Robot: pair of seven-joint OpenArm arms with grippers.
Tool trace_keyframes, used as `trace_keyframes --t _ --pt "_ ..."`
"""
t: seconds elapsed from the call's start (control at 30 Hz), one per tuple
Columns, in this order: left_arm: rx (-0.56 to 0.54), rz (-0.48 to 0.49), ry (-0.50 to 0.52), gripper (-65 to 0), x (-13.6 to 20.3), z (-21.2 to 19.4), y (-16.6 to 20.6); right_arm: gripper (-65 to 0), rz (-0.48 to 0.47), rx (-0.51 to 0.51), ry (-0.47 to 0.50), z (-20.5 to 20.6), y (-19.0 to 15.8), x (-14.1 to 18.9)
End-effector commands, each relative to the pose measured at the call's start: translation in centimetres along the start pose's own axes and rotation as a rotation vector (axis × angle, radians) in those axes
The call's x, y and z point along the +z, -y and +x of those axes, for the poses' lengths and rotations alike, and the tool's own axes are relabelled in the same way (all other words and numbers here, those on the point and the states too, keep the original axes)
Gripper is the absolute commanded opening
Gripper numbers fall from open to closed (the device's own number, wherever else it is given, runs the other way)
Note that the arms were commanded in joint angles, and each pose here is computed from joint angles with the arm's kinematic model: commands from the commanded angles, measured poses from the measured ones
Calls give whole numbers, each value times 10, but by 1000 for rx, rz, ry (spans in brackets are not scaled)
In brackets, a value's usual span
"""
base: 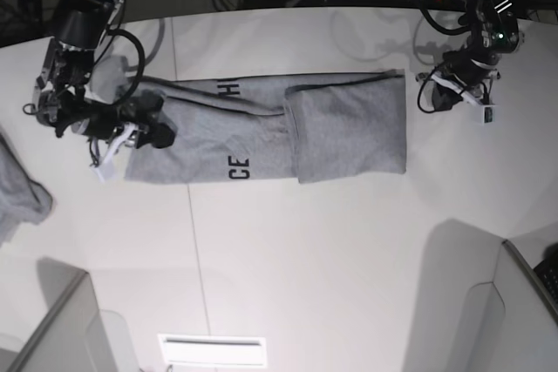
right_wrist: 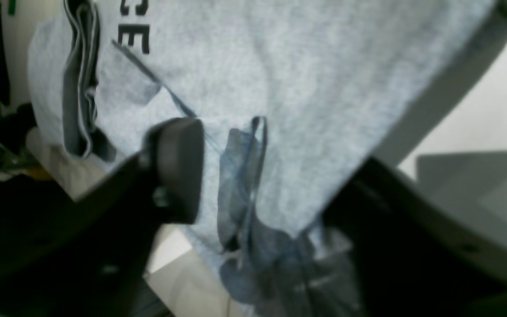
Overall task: Fold the T-shirt properly
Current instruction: 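Move the right gripper to the other strip end and pinch it, then fold the strip end with the right gripper over the folded half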
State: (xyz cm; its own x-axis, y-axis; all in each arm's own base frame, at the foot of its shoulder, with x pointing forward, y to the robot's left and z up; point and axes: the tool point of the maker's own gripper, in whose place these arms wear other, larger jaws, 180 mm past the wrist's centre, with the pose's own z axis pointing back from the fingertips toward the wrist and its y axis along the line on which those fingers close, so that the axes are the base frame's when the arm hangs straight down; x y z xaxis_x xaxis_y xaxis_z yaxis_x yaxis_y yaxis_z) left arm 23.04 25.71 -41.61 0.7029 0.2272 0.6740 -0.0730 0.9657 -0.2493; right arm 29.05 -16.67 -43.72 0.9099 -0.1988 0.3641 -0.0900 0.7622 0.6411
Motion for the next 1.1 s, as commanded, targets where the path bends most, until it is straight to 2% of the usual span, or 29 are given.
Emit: trace_keyframes --t 0.0,0.1,0.13,0.27,0.4,0.53,0.63,0.77,0.87,1.07 --pt "-16 -7 45 -650 3 16 0 -429 -41 1 -58 -10 8 2" --pt "-17 -6 45 -650 3 16 -1 -611 -40 -3 -57 -11 8 1" --pt "-17 -6 45 -650 3 16 -1 -650 -40 -3 -57 -11 8 1" --pt "-41 -21 28 -650 0 15 2 -650 -44 7 -50 -7 8 3" --pt "-175 -57 -25 -650 -15 16 23 -650 -54 11 -38 -2 9 6" --pt "-285 -48 -56 -650 -27 18 35 -650 -136 12 8 20 5 19" --pt "-321 -83 -68 -650 -33 15 51 -650 -192 104 33 35 -7 27" --pt "-350 -144 -72 -650 -39 14 75 -650 -231 275 -11 42 -33 19" --pt "-374 -171 -80 -650 -42 12 86 -650 -237 357 -20 45 -51 14" --pt "-388 -171 -83 -650 -42 12 87 -650 -209 363 38 49 -96 7"
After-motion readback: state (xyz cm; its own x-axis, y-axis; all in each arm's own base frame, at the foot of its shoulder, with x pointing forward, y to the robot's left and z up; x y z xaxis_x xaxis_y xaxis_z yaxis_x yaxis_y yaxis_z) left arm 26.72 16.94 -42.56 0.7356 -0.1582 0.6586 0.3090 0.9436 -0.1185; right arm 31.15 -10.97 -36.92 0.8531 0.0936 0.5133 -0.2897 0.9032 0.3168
